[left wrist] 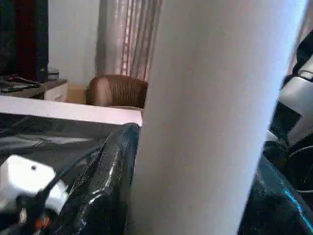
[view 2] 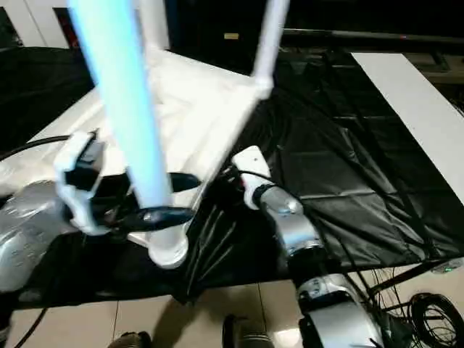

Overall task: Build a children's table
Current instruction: Rotate table base, then rotate leg to tighten

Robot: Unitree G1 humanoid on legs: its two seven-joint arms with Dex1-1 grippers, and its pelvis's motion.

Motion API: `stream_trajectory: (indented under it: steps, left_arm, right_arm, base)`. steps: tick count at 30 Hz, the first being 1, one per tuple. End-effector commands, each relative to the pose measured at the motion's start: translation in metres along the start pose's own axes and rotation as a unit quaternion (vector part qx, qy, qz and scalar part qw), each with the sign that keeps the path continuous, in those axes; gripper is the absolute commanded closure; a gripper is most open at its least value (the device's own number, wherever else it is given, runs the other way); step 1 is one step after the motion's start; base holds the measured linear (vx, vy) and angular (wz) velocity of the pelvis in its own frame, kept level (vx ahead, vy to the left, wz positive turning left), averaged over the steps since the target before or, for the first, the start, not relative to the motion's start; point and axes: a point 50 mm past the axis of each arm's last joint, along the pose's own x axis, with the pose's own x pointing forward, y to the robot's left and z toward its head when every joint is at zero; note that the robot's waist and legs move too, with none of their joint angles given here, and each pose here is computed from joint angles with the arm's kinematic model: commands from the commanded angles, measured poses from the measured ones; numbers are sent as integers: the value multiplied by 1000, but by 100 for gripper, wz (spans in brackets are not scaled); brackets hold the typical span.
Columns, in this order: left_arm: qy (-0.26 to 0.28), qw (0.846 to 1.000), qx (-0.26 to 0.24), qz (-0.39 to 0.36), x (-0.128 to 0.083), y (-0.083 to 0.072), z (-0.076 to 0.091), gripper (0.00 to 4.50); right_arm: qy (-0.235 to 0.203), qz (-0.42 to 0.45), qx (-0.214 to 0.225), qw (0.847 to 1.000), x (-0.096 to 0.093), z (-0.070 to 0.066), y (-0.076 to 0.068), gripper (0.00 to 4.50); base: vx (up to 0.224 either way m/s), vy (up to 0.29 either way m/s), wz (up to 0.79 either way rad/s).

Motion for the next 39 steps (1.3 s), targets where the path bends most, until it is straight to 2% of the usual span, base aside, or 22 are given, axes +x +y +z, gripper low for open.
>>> stream_trajectory:
  steps: [1,4,7,8,9,10,11,13,14,20,24,25,27,28,30,31,34,39]
  left_arm:
    - [6,1000,3,-23,13,0,-2,188]
    - [14,1000,15,-6,20,6,-6,188]
    - [50,995,41,74,24,26,-16,188]
    - [71,988,61,122,22,37,-20,188]
    - [71,988,61,122,22,37,-20,188]
    - [99,978,74,170,15,49,-24,188]
    - [99,978,74,170,15,49,-24,188]
    - [118,969,84,200,8,57,-25,188]
    - [127,967,90,204,5,57,-26,188]
    - [145,970,83,175,1,47,-33,188]
    - [192,969,66,142,-5,34,-50,188]
    - [225,961,65,149,-11,34,-58,188]
    - [236,957,65,155,-14,35,-61,188]
    - [256,950,70,163,-18,36,-65,188]
    - [275,944,67,171,-24,38,-68,215]
    - [292,938,72,174,-30,39,-70,222]
    - [302,935,79,169,-33,40,-68,243]
    - [318,929,96,165,-38,42,-67,285]
  right_arm:
    - [-12,80,-11,997,9,4,33,34]
    - [-13,78,-12,997,10,3,33,34]
    - [-12,51,-24,998,11,3,28,34]
    - [-7,31,-28,999,11,2,22,34]
    - [-7,31,-28,999,11,2,22,34]
    - [-1,1,-25,1000,10,1,11,34]
    - [-1,1,-25,1000,10,1,11,34]
    - [4,-28,-20,999,7,0,-2,34]
    - [2,-44,-14,999,3,0,-11,34]
    - [-7,-67,-6,998,-6,2,-32,34]
    - [-10,-60,-9,998,-20,4,-49,34]
    - [0,-30,-25,999,-28,1,-52,34]
    - [5,-18,-32,999,-30,0,-52,34]
    - [13,3,-51,999,-35,-2,-54,34]
    - [21,24,-70,997,-41,-4,-55,34]
    - [26,65,-91,993,-52,-5,-55,34]
    - [30,102,-105,989,-63,-4,-54,34]
    - [21,193,-115,974,-81,2,-43,34]
  base:
    - [0,0,0]
    - [0,0,0]
    - [0,0,0]
    - [0,0,0]
    - [0,0,0]
    - [0,0,0]
    - [0,0,0]
    - [0,0,0]
    - [0,0,0]
    - [0,0,0]
    - [0,0,0]
    - [0,0,0]
    - [0,0,0]
    - [0,0,0]
    - [0,0,0]
    - [0,0,0]
    - [0,0,0]
    - [0,0,0]
